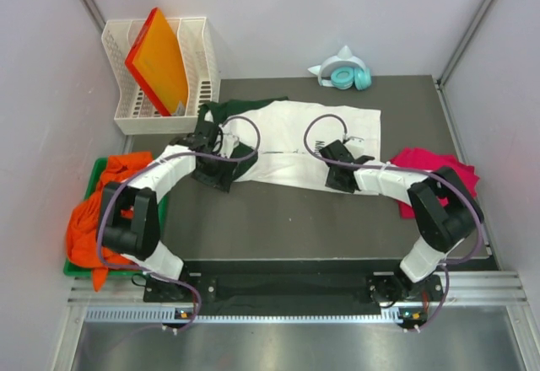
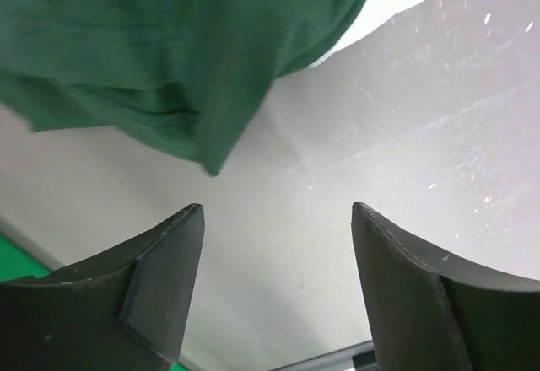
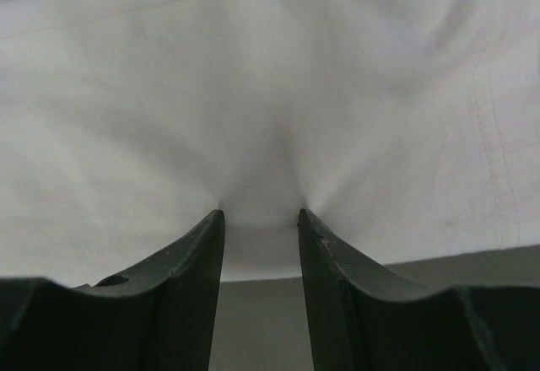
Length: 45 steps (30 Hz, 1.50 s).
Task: Fold and stack the t-shirts
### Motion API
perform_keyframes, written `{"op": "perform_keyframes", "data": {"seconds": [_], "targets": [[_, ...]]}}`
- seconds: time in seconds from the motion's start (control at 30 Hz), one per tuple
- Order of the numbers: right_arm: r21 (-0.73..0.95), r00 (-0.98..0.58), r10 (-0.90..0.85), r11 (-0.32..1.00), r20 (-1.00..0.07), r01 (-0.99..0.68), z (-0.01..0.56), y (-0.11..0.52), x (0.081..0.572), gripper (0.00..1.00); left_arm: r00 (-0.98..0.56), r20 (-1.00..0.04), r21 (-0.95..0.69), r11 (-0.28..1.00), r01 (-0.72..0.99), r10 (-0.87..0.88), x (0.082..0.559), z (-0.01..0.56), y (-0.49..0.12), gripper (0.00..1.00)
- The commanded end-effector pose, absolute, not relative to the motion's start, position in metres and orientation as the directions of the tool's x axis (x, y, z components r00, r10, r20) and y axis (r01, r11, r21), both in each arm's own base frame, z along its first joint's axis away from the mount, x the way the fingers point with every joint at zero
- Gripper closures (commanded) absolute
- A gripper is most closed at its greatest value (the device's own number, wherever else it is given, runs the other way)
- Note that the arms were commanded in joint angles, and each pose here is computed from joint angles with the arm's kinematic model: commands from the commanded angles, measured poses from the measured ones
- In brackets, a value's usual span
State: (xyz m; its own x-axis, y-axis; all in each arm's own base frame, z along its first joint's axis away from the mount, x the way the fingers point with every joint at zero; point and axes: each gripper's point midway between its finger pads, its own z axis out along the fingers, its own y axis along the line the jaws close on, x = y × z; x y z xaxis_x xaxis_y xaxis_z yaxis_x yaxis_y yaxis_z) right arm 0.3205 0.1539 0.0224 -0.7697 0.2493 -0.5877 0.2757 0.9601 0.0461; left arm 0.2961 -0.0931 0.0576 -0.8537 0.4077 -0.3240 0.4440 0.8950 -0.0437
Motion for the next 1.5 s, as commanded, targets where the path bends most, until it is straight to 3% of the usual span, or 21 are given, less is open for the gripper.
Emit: {"op": "perform_keyframes", "data": {"seconds": [0.0,0.13,0.23,0.4,0.63,1.0,1.1,1.13,1.27,1.33,1.37,1.43,1.47], "targets": [[-0.014,-0.810,0.187,0.972,-0.555,0.234,0.032,0.142,0.292,0.57,-0.789,-0.522,-0.029,0.918,0.396,0.324,0.319,0.102,-0.095,0.22],[0.036,-0.737,0.178,0.978,-0.652,0.204,0.087,0.153,0.321,0.51,-0.732,-0.629,0.044,0.953,0.300,0.260,0.343,0.127,-0.081,0.17],[0.080,-0.683,0.183,0.980,-0.707,0.180,0.128,0.161,0.331,0.50,-0.748,-0.635,0.065,0.978,0.197,0.193,0.357,0.126,-0.061,0.17],[0.100,-0.634,0.183,0.981,-0.751,0.165,0.165,0.163,0.321,0.50,-0.826,-0.554,0.060,0.995,0.083,0.103,0.366,0.093,-0.031,0.20],[0.103,-0.622,0.199,0.977,-0.757,0.187,0.167,0.145,0.293,0.50,-0.864,-0.499,0.046,0.998,0.051,0.067,0.382,0.056,-0.014,0.23],[0.106,-0.649,0.224,0.971,-0.728,0.216,0.142,0.135,0.270,0.50,-0.852,-0.523,-0.032,0.998,0.049,0.025,0.412,0.043,-0.018,0.26],[0.101,-0.649,0.222,0.971,-0.728,0.218,0.141,0.135,0.269,0.50,-0.861,-0.509,-0.039,0.998,0.046,0.020,0.412,0.038,-0.017,0.33],[0.100,-0.650,0.222,0.970,-0.727,0.220,0.140,0.134,0.268,0.50,-0.866,-0.500,-0.036,0.998,0.043,0.019,0.411,0.034,-0.016,0.42],[0.088,-0.651,0.218,0.970,-0.727,0.226,0.136,0.133,0.268,0.50,-0.882,-0.472,-0.039,0.998,0.043,0.019,0.406,0.024,-0.015,0.55],[0.092,-0.651,0.222,0.969,-0.726,0.227,0.135,0.134,0.269,0.50,-0.891,-0.454,-0.032,0.999,0.043,0.024,0.402,0.018,-0.014,0.58],[0.087,-0.657,0.217,0.971,-0.722,0.224,0.132,0.135,0.269,0.50,-0.895,-0.444,-0.030,0.999,0.042,0.024,0.400,0.017,-0.014,0.68],[0.086,-0.658,0.218,0.970,-0.721,0.227,0.131,0.136,0.270,0.50,-0.901,-0.434,-0.030,0.998,0.047,0.029,0.397,0.015,-0.013,0.78],[0.079,-0.660,0.213,0.971,-0.720,0.227,0.130,0.136,0.270,0.50,-0.903,-0.428,-0.027,0.998,0.050,0.034,0.395,0.014,-0.013,0.91]]}}
